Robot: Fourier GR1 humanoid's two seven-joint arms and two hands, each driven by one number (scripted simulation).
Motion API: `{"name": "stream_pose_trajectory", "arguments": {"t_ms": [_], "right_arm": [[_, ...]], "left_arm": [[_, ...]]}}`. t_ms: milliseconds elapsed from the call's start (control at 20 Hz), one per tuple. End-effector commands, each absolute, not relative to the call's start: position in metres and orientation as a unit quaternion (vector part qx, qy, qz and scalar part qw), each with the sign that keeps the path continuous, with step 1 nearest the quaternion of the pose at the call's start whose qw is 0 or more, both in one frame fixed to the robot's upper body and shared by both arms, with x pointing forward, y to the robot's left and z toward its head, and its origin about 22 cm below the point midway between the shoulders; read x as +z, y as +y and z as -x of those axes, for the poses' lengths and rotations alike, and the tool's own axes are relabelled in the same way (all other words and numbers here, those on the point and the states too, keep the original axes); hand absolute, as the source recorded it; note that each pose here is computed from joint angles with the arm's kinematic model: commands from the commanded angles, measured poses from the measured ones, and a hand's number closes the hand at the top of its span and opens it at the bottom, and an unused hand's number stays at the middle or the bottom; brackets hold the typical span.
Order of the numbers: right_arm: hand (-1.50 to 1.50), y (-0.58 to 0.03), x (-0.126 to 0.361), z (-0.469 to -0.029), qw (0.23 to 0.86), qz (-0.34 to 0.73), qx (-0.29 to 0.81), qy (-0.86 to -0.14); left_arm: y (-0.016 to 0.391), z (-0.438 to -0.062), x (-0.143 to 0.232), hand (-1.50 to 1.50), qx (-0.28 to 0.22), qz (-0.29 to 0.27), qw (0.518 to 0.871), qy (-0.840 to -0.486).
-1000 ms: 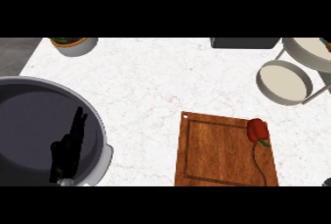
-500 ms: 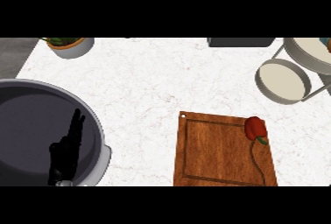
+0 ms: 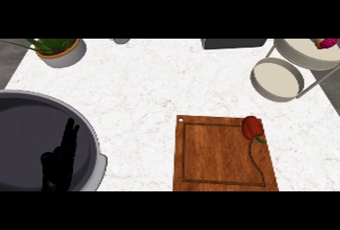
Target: Pick the cupcake from the cutting board and place it in the tiered basket
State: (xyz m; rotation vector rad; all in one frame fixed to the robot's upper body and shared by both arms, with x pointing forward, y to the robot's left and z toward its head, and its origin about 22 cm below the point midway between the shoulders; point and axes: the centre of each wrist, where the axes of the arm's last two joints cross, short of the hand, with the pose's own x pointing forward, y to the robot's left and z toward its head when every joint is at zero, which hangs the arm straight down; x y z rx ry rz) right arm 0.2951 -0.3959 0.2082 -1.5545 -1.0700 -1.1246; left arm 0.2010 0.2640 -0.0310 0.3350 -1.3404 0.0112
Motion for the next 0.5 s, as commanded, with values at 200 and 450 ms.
{"name": "stream_pose_trajectory", "arguments": {"t_ms": [200,450], "right_arm": [[-1.5,-0.37,0.207,-0.183,0.465,0.626,-0.46,-0.425],[-1.5,-0.336,0.216,-0.114,0.473,0.615,-0.441,-0.451]], "left_arm": [[0.27,-0.182,-0.048,0.0,0.028,-0.157,0.799,-0.58],[0.267,-0.188,-0.042,0.0,0.03,-0.161,0.793,-0.586]]}}
